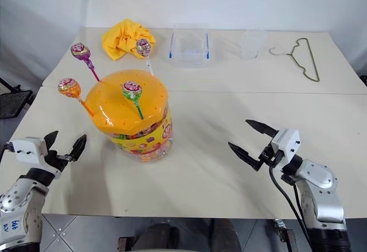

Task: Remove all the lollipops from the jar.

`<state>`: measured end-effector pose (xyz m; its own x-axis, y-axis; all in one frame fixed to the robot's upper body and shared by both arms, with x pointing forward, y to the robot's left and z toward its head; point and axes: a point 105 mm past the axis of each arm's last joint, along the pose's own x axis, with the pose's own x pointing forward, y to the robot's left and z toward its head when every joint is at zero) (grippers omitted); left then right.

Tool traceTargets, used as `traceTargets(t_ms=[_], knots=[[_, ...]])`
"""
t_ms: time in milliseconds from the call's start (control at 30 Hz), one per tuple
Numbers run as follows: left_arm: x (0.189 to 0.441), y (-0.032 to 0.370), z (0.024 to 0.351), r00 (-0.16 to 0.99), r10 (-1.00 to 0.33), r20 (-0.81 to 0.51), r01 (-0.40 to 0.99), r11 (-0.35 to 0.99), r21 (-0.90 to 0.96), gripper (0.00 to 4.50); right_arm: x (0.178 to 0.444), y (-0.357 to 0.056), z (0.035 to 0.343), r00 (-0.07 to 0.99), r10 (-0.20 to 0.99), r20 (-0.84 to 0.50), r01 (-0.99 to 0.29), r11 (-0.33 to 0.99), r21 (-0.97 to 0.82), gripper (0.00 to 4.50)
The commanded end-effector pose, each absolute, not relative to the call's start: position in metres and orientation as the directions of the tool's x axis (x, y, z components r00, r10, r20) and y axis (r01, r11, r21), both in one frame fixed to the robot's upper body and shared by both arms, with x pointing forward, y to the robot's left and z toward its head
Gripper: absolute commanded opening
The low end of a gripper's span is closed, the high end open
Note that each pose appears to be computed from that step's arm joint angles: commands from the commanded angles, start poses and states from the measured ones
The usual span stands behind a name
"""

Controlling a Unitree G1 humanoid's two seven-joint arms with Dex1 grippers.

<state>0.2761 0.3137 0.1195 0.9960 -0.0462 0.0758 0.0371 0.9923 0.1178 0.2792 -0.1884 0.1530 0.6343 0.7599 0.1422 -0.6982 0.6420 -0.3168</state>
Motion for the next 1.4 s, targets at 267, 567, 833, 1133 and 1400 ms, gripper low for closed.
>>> traceTargets(t_ms=[267, 567, 833, 1133, 1400], knots=[[0.244, 0.323, 0.175, 0.921, -0.346, 0.179, 0.333, 0.938, 0.100, 4.50, 0.279, -0.184, 0.200, 0.527, 0.807, 0.268, -0.758, 0.589, -0.281, 4.47], [0.176, 0.355, 0.225, 0.836, -0.544, 0.068, 0.547, 0.837, -0.025, 4.50, 0.235, -0.178, 0.273, 0.267, 0.887, 0.376, -0.838, 0.407, -0.364, 4.47], [0.191, 0.303, 0.235, 0.659, -0.746, 0.097, 0.747, 0.664, 0.037, 4.50, 0.204, -0.157, 0.268, 0.065, 0.950, 0.304, -0.852, 0.211, -0.479, 4.47], [0.214, 0.211, 0.269, 0.365, -0.916, 0.167, 0.907, 0.390, 0.159, 4.50, 0.197, -0.152, 0.265, 0.056, 0.953, 0.299, -0.843, 0.205, -0.497, 4.47], [0.229, 0.194, 0.275, 0.326, -0.918, 0.226, 0.916, 0.365, 0.163, 3.66, 0.198, -0.142, 0.266, 0.051, 0.948, 0.316, -0.841, 0.211, -0.498, 4.50]])
